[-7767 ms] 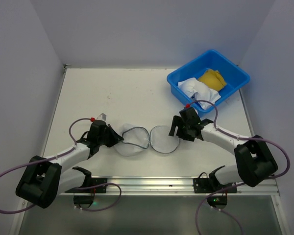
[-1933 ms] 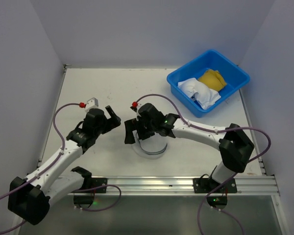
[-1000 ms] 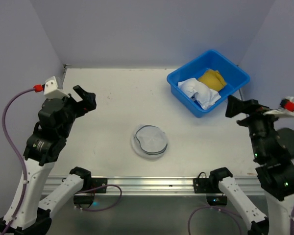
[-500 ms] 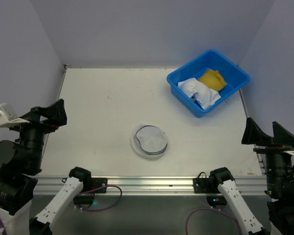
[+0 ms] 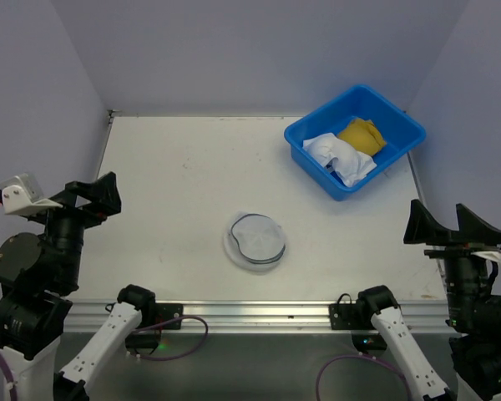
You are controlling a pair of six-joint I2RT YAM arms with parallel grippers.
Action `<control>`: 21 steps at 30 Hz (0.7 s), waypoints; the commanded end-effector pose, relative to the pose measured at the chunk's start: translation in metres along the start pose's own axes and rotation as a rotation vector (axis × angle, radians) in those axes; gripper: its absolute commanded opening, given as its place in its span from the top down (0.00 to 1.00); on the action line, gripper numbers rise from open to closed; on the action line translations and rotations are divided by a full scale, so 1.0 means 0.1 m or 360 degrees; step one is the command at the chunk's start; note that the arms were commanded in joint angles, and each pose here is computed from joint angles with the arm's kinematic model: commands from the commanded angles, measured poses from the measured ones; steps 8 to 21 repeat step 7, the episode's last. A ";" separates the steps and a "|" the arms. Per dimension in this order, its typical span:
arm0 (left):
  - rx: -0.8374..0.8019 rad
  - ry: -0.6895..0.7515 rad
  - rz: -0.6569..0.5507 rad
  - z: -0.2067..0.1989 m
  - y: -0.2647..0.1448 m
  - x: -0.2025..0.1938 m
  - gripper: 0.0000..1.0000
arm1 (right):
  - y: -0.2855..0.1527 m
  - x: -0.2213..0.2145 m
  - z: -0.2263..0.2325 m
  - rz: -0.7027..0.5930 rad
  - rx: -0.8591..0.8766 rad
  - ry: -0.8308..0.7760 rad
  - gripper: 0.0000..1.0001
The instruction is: Unzip the laundry bag and remove the bra
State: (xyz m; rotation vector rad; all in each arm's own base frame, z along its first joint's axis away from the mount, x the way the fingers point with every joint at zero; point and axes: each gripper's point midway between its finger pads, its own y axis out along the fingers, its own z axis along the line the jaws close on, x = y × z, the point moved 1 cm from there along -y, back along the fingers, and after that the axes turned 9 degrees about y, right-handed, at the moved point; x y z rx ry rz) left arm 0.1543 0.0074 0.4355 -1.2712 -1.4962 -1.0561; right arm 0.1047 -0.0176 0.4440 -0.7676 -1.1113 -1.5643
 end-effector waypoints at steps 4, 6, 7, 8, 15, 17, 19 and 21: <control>0.0007 0.0047 0.0085 -0.05 0.17 -0.19 0.00 | 0.04 0.08 0.07 -0.0053 0.0063 -0.0023 0.02; 0.0002 0.0048 0.0100 -0.07 0.21 -0.22 0.00 | 0.05 0.06 0.09 -0.0047 0.0072 -0.0020 0.02; 0.0001 0.0050 0.0105 -0.07 0.21 -0.23 0.00 | 0.07 0.05 0.09 -0.0042 0.0075 -0.0020 0.01; 0.0001 0.0050 0.0105 -0.07 0.21 -0.23 0.00 | 0.07 0.05 0.09 -0.0042 0.0075 -0.0020 0.01; 0.0001 0.0050 0.0105 -0.07 0.21 -0.23 0.00 | 0.07 0.05 0.09 -0.0042 0.0075 -0.0020 0.01; 0.0001 0.0050 0.0105 -0.07 0.21 -0.23 0.00 | 0.07 0.05 0.09 -0.0042 0.0075 -0.0020 0.01; 0.0001 0.0050 0.0105 -0.07 0.21 -0.23 0.00 | 0.07 0.05 0.09 -0.0042 0.0075 -0.0020 0.01; 0.0001 0.0050 0.0105 -0.07 0.21 -0.23 0.00 | 0.07 0.05 0.09 -0.0042 0.0075 -0.0020 0.01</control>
